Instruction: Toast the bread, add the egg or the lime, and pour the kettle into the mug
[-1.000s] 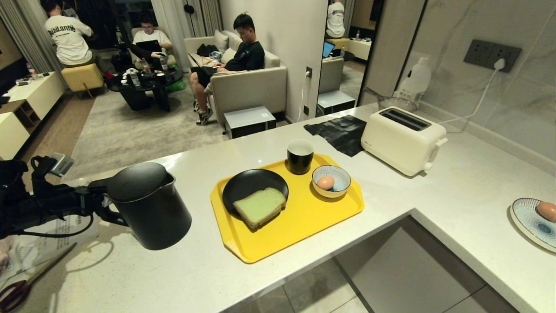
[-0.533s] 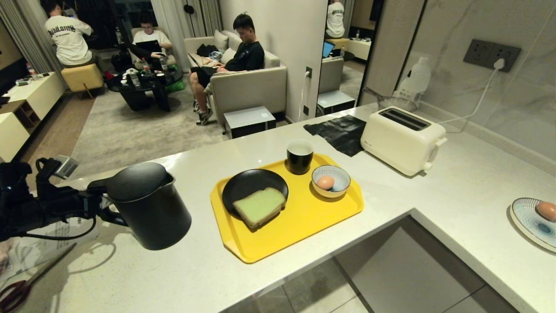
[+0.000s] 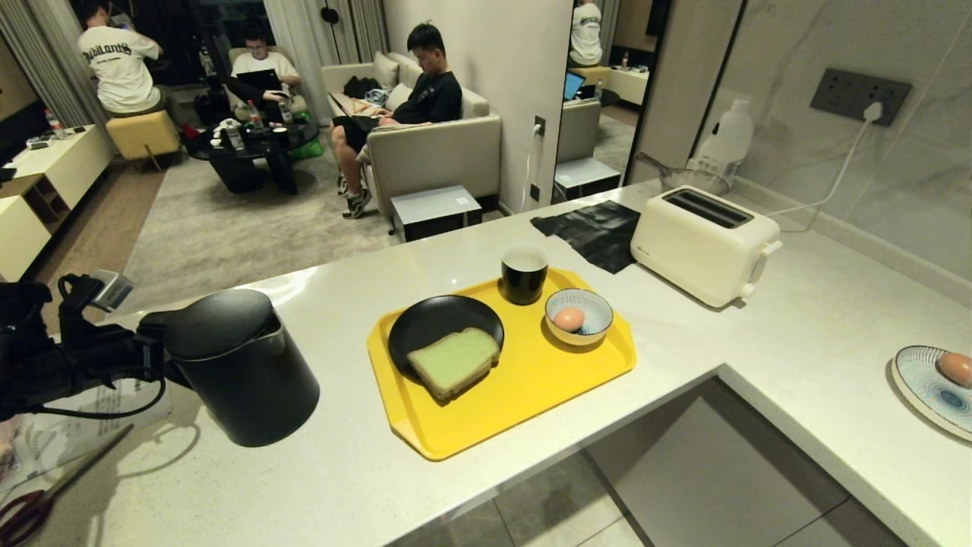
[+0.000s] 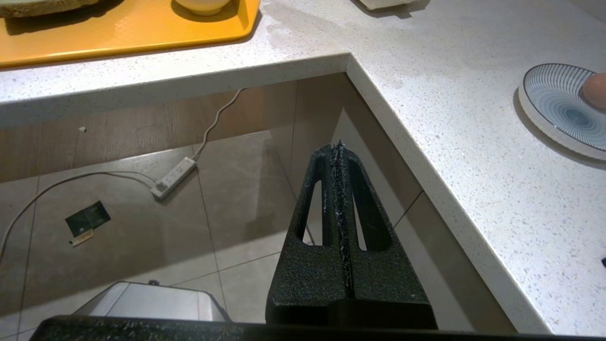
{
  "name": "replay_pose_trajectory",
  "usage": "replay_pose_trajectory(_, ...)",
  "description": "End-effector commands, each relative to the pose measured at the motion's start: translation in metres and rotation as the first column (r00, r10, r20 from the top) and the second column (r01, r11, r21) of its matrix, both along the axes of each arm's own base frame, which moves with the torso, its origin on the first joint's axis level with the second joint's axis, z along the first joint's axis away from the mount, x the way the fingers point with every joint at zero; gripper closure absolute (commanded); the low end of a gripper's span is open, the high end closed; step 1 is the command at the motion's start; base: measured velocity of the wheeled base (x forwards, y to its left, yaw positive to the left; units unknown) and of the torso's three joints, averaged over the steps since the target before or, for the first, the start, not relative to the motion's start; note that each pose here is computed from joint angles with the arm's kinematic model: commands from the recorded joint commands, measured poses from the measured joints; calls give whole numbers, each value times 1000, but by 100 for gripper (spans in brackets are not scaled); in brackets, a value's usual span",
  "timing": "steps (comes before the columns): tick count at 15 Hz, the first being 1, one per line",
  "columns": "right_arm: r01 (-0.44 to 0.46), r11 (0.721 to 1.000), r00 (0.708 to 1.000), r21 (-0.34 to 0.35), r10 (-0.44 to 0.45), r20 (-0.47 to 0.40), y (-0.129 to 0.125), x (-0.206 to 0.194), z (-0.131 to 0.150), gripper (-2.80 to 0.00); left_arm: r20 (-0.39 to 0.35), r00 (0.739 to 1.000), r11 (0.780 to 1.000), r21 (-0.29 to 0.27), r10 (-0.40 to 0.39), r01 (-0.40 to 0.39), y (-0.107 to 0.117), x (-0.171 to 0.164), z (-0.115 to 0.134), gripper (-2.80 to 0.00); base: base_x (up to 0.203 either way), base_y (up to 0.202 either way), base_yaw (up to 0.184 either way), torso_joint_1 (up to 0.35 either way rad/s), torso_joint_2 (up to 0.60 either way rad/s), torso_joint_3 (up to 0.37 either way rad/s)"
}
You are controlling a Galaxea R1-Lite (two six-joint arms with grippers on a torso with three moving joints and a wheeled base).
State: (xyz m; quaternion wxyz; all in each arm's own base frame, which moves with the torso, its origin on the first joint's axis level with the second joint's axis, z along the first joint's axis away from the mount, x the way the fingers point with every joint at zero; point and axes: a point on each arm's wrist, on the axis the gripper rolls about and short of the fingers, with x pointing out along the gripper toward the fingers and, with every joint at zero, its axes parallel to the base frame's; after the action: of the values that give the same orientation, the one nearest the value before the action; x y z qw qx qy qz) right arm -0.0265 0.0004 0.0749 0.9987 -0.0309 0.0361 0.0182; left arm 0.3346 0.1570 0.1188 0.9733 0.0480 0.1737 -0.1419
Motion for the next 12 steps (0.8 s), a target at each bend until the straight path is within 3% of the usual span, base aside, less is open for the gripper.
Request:
replay_pose_trajectory(1, -1, 1000, 1000, 0, 1, -3, 0, 0, 0, 0, 19, 1000, 1000, 3, -5, 4, -2, -3, 7, 0, 0, 0, 0, 0, 0, 0)
replay_pose_trajectory(4, -1, 1000, 1000, 0, 1, -2, 0, 0, 0, 0, 66, 998, 1000, 3, 5, -6, -5, -9, 17, 0, 0, 0, 0, 0, 0, 0)
replay_pose_trajectory(9, -1, 1000, 1000, 0, 1, -3, 0, 0, 0, 0, 97, 992, 993, -86, 84, -75, -32, -22, 46, 0, 0, 0, 0, 0, 0, 0)
replay_pose_trajectory(12, -1, 1000, 1000, 0, 1, -2, 0, 0, 0, 0, 185, 980, 996, -67, 77, -66, -34, -17, 63, 0, 0, 0, 0, 0, 0, 0)
